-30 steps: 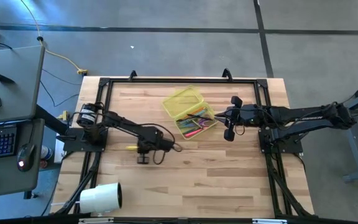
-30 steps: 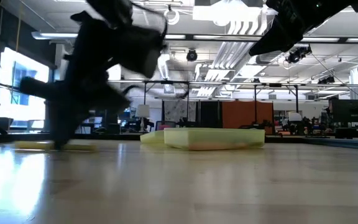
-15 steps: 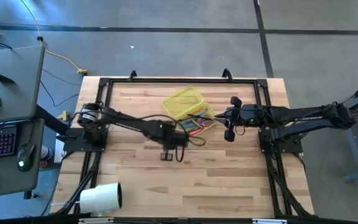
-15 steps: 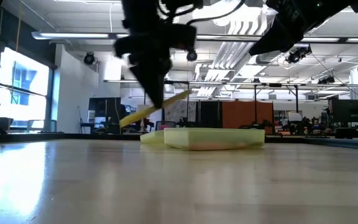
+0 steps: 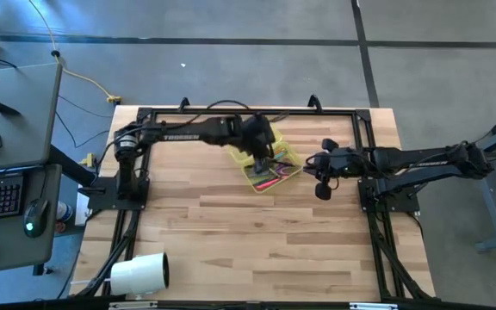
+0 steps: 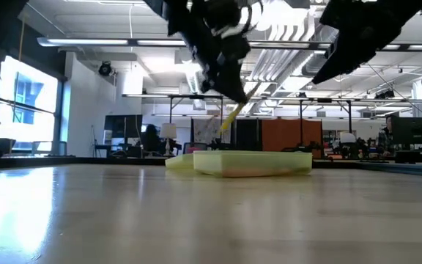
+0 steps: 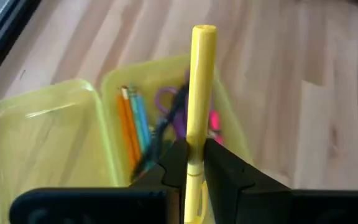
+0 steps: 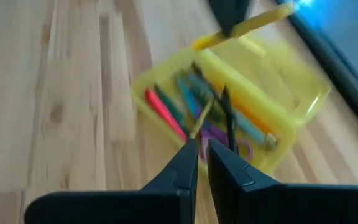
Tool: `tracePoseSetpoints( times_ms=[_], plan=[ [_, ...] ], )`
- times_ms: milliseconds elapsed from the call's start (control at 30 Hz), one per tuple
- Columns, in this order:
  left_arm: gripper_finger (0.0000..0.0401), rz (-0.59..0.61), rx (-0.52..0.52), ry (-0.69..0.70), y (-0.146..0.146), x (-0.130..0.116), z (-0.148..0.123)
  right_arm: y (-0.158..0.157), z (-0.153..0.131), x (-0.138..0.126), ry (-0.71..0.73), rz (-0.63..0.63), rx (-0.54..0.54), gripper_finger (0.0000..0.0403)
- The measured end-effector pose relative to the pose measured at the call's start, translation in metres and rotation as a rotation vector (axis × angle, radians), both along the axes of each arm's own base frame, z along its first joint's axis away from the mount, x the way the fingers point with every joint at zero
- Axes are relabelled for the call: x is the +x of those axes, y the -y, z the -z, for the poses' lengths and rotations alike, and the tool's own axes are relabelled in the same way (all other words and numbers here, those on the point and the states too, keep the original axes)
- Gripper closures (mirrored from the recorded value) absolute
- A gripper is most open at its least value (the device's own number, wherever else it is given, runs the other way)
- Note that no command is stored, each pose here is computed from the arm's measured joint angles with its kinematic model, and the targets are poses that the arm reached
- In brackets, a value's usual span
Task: Pick & place school supplies into a supply box
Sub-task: Put the yellow ballpoint pen into the supply box, then close the supply box
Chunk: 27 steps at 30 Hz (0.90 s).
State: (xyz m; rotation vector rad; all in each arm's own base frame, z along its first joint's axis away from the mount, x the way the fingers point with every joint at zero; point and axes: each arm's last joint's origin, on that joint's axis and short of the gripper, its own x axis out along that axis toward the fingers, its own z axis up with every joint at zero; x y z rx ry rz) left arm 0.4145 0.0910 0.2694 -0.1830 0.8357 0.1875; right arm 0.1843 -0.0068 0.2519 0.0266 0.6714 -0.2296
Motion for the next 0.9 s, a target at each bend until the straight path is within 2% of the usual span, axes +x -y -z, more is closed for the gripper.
tracePoseSetpoints(
  times_ms=[100, 233, 400, 667, 733, 800, 900],
  plan=[
    [0.0323, -0.027, -0.032, -0.063, -0.016, 0.001, 0.021, 0.000, 0.004, -0.003, -0.049, -0.003, 0.003, 0.0386],
    [0.0323, -0.039, -0.034, -0.118, -0.021, 0.011, 0.049, 0.000, 0.003, -0.003, -0.046, -0.009, -0.005, 0.0384],
    [0.0296, 0.019, 0.032, -0.195, -0.017, 0.017, 0.074, 0.000, 0.003, -0.003, -0.045, -0.012, -0.013, 0.0384],
    [0.0203, 0.026, 0.135, -0.211, -0.014, 0.020, 0.067, 0.000, 0.002, -0.002, -0.044, -0.025, -0.045, 0.0386],
    [0.0190, -0.032, 0.123, -0.183, -0.017, 0.023, 0.057, 0.001, 0.002, -0.002, -0.036, -0.017, -0.053, 0.0386],
    [0.0186, -0.143, 0.119, -0.187, -0.019, 0.024, 0.046, 0.001, 0.001, -0.001, -0.023, -0.007, -0.061, 0.0386],
    [0.0201, -0.250, 0.253, -0.279, -0.023, 0.019, 0.021, 0.001, -0.001, 0.000, -0.005, 0.000, -0.065, 0.0386]
  ],
)
